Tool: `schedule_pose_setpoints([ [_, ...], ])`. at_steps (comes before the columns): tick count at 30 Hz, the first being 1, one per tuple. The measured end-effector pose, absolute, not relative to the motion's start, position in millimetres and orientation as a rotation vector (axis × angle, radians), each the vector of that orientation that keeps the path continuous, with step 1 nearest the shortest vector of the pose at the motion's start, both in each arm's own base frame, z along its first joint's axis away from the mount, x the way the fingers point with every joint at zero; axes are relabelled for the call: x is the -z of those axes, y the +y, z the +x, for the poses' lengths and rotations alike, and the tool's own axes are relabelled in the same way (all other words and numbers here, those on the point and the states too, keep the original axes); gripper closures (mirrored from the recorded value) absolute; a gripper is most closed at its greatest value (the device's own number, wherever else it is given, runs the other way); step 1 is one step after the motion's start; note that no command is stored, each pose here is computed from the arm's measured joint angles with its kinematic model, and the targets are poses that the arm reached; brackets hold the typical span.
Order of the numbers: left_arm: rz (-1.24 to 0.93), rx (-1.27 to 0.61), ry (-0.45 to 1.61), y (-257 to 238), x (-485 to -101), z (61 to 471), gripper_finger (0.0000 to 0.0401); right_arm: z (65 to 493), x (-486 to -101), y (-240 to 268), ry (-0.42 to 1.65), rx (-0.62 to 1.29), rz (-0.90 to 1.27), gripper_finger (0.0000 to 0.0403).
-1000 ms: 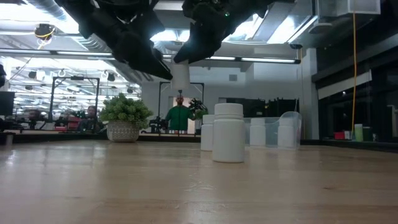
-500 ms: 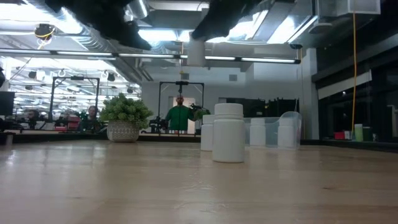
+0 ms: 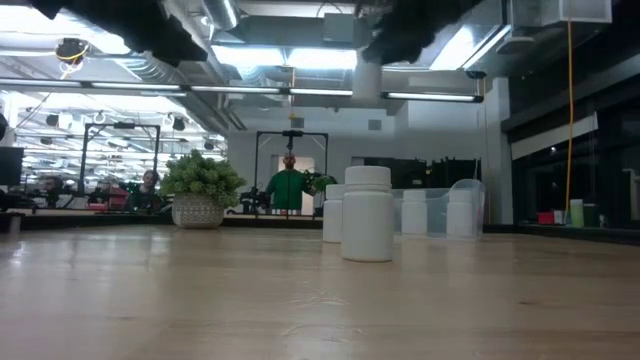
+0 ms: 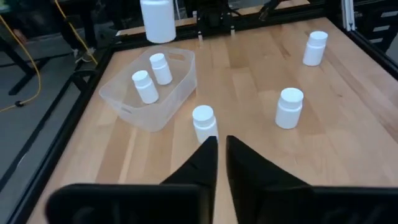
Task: Pick and place pill bottles into a basket
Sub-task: Put the white pill bottle into the transparent bin
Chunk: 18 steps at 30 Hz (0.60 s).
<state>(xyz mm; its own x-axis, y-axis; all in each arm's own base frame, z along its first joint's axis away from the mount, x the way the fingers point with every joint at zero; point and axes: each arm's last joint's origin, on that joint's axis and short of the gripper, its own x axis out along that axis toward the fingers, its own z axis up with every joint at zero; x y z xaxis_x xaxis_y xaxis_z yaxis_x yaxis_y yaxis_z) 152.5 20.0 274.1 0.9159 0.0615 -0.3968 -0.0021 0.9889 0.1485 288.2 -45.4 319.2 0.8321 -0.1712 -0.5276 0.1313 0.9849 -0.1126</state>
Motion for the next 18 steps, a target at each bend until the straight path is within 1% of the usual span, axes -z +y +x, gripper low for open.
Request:
schedule_pose_setpoints([
  [3, 0.151, -0.049, 0.415, 20.2, -271.9, 150.9, 0.0397, 275.3, -317.3, -55.0, 0.566, 0.207, -0.037, 0.0246],
  [8, 0.157, -0.069, 0.426, 21.0, -269.4, 150.7, 0.0398, 261.2, -320.5, -75.1, 0.549, 0.291, -0.015, 0.0245],
  [14, 0.186, -0.081, 0.428, 21.5, -269.4, 150.7, 0.0397, 256.1, -320.9, -103.4, 0.527, 0.381, -0.018, 0.0245],
  [18, 0.224, -0.073, 0.430, 21.5, -269.4, 150.8, 0.0397, 252.5, -320.1, -119.0, 0.512, 0.389, 0.008, 0.0244],
])
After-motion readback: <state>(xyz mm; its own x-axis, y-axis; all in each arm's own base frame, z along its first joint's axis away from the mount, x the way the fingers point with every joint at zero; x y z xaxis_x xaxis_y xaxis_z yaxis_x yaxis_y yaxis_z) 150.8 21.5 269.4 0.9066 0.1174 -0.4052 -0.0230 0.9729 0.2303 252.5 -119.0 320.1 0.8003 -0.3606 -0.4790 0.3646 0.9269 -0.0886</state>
